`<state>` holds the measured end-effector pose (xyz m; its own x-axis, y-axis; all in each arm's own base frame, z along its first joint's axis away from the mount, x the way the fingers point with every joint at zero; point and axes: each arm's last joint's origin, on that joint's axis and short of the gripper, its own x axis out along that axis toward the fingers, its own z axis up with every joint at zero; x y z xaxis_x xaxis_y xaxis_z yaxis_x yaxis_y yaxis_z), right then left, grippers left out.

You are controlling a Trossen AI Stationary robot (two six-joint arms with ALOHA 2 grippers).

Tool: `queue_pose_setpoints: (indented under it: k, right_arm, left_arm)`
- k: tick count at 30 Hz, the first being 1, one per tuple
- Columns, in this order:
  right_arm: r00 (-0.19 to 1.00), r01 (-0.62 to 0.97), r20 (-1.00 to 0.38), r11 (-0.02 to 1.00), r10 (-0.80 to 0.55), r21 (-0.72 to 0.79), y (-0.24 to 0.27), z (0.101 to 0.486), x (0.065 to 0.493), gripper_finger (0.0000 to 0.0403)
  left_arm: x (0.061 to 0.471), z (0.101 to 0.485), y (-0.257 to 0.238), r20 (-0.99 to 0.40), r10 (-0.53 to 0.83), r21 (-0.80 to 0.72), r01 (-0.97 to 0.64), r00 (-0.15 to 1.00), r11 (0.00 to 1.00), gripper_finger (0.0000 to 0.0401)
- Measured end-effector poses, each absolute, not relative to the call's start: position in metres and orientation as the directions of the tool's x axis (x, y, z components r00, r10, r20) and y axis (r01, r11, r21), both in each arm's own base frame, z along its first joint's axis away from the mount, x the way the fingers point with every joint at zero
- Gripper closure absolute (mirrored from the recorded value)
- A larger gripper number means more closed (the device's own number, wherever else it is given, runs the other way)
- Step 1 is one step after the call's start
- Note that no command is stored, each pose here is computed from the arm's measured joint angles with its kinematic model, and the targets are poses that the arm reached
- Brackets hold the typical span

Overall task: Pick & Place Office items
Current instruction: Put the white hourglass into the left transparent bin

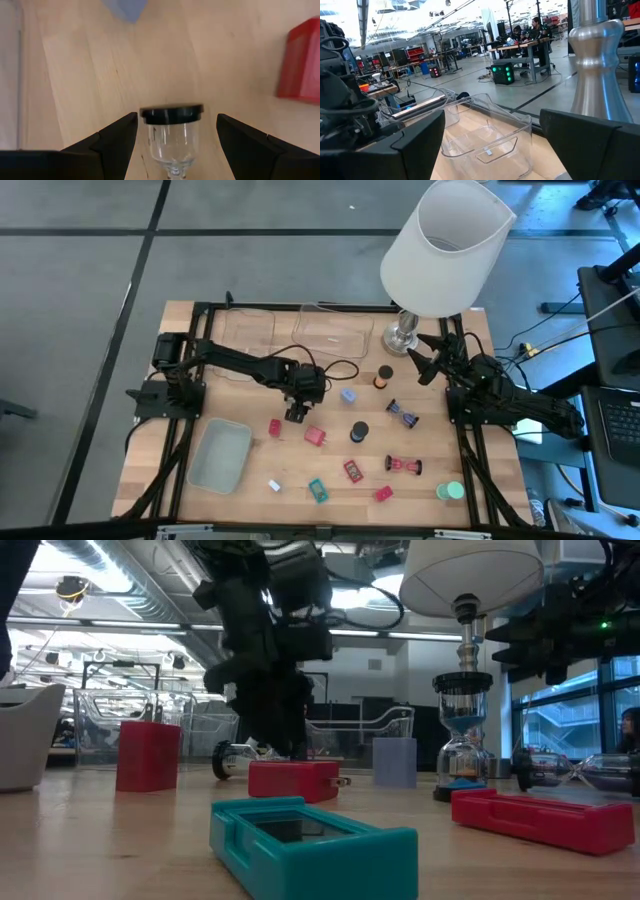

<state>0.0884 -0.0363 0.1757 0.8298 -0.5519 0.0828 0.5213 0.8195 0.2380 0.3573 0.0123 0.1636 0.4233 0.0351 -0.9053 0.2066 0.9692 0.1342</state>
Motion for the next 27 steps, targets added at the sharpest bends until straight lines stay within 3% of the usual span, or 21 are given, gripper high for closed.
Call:
queue_pose_setpoints:
  k: [27]
  right_arm:
    - [0.831, 0.526, 0.072, 0.820, -0.552, 0.227, -0.036, 0.174, 0.088, 0.0076]
  left_arm:
    - [0.371, 0.132, 0.014, -0.908, 0.041, 0.136, 0.200, 0.416, 0.970, 0.0132]
